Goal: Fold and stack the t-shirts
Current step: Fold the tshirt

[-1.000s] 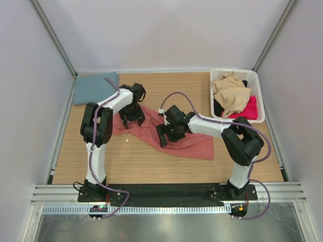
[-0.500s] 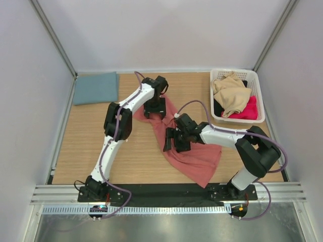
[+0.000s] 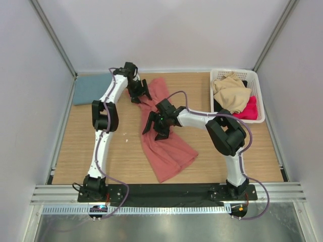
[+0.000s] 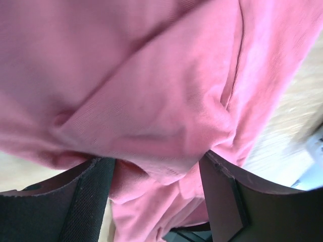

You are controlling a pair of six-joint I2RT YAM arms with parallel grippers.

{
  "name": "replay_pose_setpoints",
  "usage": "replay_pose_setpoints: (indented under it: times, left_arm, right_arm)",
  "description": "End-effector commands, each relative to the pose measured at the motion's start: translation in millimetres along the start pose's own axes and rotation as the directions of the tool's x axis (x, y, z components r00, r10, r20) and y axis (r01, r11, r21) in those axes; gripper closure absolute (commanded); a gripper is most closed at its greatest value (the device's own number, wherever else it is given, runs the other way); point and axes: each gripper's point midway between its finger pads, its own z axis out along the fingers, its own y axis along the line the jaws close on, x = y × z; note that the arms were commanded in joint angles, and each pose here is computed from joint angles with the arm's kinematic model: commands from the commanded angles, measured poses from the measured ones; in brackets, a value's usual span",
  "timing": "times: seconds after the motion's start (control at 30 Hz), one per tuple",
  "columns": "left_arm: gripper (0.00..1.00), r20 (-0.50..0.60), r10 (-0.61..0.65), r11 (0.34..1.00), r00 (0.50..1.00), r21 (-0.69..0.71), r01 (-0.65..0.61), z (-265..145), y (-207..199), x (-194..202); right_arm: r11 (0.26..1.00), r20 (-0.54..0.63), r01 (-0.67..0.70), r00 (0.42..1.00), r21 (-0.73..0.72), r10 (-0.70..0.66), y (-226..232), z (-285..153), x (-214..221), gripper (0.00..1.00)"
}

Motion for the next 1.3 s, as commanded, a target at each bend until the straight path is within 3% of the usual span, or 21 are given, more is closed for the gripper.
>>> replay_pose_setpoints:
  times: [0.0, 0.1, 0.23, 0.43, 0.6, 0.73, 0.93, 0.97, 1.0, 1.27]
  left_arm:
    - [0.31, 0.065, 0.09, 0.996, 0.994, 0.011, -0.091, 29.6, 34.1, -30.6]
    - [0.32, 0.127, 0.113, 0.993, 0.985, 0.032, -0.118, 4.0, 15.5, -41.3]
    - [0.29, 0.23, 0.108, 0.989, 0.967, 0.07, -0.127, -42.8, -22.4, -51.8]
    - [0.3, 0.257, 0.079, 0.988, 0.963, 0.111, -0.11, -92.5, -56.1, -32.3]
    - [0.29, 0.285, 0.116, 0.992, 0.952, 0.024, -0.128, -136.1, -55.4, -14.7]
    - [0.29, 0.321, 0.151, 0.988, 0.935, -0.056, -0.141, -180.4, -46.5, 5.4]
    - [0.3, 0.356, 0.14, 0.99, 0.924, -0.069, -0.123, -228.3, -29.7, 75.5]
    - [0.3, 0.409, 0.141, 0.99, 0.901, -0.044, -0.135, -254.8, -33.9, 90.9]
    - [0.3, 0.366, 0.112, 0.994, 0.924, -0.051, -0.1, -237.3, -18.1, 109.9]
    - [0.3, 0.343, 0.042, 0.999, 0.938, -0.007, -0.042, -236.8, 26.4, 214.3]
  right_arm:
    - [0.999, -0.012, -0.036, 0.999, 0.018, 0.036, 8.3, 7.1, 0.2, 0.17]
    - [0.998, 0.019, 0.013, 1.0, 0.067, -0.014, 1.8, -5.4, -2.8, 0.17]
    - [0.971, 0.029, 0.173, 0.983, 0.164, -0.18, -20.9, -29.8, -1.1, 0.16]
    - [0.924, 0.012, 0.323, 0.943, 0.204, -0.332, -47.0, -48.9, 8.8, 0.15]
    - [0.902, 0.019, 0.376, 0.921, 0.211, -0.388, -48.9, -67.5, 11.5, 0.15]
    - [0.852, 0.101, 0.425, 0.876, 0.305, -0.473, -39.1, -93.7, -15.9, 0.15]
    - [0.79, 0.19, 0.422, 0.818, 0.446, -0.544, -14.6, -100.9, -72.4, 0.15]
    - [0.784, 0.193, 0.423, 0.813, 0.454, -0.55, -10.1, -99.3, -77.5, 0.15]
    - [0.778, 0.191, 0.42, 0.812, 0.468, -0.552, -8.8, -95.8, -83.4, 0.14]
    - [0.751, 0.217, 0.417, 0.784, 0.512, -0.582, 24.7, -46.4, -137.7, 0.15]
